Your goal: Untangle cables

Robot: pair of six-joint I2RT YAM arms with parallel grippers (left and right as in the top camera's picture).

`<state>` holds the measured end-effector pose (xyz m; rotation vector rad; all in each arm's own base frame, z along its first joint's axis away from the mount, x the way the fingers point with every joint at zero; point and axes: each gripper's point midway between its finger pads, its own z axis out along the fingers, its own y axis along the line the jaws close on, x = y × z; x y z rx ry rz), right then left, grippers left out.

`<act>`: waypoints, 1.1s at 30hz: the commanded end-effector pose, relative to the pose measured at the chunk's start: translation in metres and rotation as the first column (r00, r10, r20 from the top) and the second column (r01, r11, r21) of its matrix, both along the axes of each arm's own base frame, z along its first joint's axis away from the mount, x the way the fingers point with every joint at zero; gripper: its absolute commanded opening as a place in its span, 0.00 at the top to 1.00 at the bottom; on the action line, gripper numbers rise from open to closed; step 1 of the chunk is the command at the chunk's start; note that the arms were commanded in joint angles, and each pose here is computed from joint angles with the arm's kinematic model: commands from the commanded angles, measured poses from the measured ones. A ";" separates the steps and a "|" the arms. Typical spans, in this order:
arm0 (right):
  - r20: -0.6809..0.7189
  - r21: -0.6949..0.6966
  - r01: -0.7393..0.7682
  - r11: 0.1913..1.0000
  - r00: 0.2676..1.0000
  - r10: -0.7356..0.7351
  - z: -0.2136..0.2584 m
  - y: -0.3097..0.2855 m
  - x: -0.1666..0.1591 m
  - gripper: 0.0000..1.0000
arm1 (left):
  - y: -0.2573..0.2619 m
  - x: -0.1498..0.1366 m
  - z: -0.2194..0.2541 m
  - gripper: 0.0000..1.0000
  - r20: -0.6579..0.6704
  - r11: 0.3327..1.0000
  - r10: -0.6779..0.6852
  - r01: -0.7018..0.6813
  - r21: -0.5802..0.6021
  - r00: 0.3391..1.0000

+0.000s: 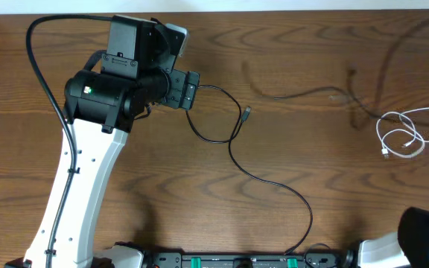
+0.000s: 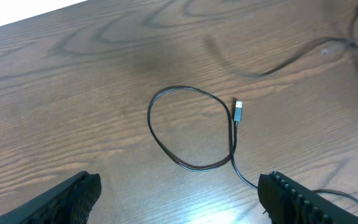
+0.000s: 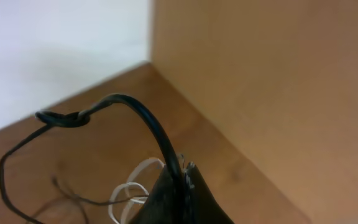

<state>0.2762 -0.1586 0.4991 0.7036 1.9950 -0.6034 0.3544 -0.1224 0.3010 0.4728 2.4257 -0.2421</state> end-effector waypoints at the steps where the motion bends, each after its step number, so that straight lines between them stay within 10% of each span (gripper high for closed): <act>1: -0.047 0.061 0.148 0.987 0.988 -0.145 -0.025 -0.030 -0.007 0.99 | 0.000 0.001 -0.002 0.14 -0.003 1.000 -0.008 0.008 0.013 1.000; 33: -0.439 0.298 0.446 0.844 0.849 -0.294 -0.213 -0.090 -0.009 0.99 | -0.004 -0.001 -0.001 0.14 -0.002 0.999 -0.044 0.044 0.008 0.999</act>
